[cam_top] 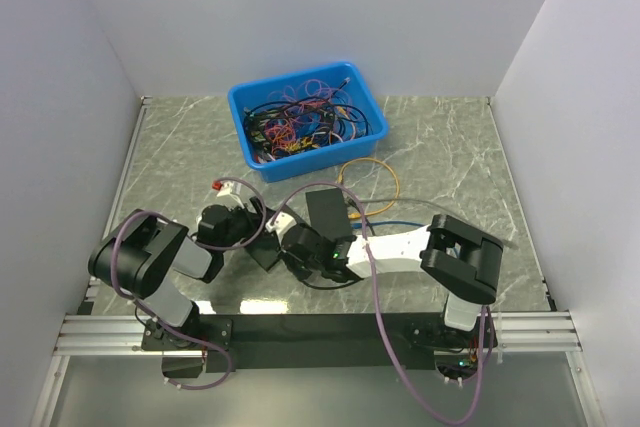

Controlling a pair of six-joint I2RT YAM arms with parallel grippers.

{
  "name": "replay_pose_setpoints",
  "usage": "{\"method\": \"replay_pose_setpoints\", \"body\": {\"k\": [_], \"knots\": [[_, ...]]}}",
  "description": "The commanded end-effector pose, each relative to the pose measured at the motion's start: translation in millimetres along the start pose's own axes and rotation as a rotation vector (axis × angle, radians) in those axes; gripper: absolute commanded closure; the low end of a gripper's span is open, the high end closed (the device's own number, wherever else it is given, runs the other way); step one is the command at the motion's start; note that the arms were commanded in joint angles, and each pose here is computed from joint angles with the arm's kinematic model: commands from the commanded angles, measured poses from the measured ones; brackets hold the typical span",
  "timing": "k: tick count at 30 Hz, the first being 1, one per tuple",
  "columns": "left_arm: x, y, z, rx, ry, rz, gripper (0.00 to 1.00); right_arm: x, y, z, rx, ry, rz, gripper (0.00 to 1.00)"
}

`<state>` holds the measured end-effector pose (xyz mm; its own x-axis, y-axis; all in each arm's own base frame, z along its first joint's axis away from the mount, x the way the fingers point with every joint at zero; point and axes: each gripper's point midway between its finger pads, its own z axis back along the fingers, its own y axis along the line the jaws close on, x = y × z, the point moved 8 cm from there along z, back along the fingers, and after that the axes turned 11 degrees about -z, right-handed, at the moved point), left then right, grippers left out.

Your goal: Insert the plug into the switch port

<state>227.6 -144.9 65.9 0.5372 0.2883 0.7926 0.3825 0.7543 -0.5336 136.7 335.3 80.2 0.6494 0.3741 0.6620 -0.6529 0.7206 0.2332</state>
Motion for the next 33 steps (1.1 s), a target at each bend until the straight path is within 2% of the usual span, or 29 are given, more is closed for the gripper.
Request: {"method": "replay_pose_setpoints", "body": {"k": [1, 8, 20, 33], "knots": [[-50, -14, 18, -0.069, 0.26, 0.101, 0.19, 88, 35, 17, 0.189, -0.342, 0.024, 1.0], [-53, -14, 18, -0.076, 0.26, 0.1, 0.19, 91, 36, 18, 0.227, -0.362, 0.097, 1.0], [-57, -12, 25, -0.059, 0.254, 0.122, 0.19, 123, -3, 13, 0.142, -0.446, -0.07, 1.0], [-71, -11, 35, -0.041, 0.273, 0.193, 0.19, 156, 11, -2, 0.195, -0.498, -0.086, 1.0]]}}
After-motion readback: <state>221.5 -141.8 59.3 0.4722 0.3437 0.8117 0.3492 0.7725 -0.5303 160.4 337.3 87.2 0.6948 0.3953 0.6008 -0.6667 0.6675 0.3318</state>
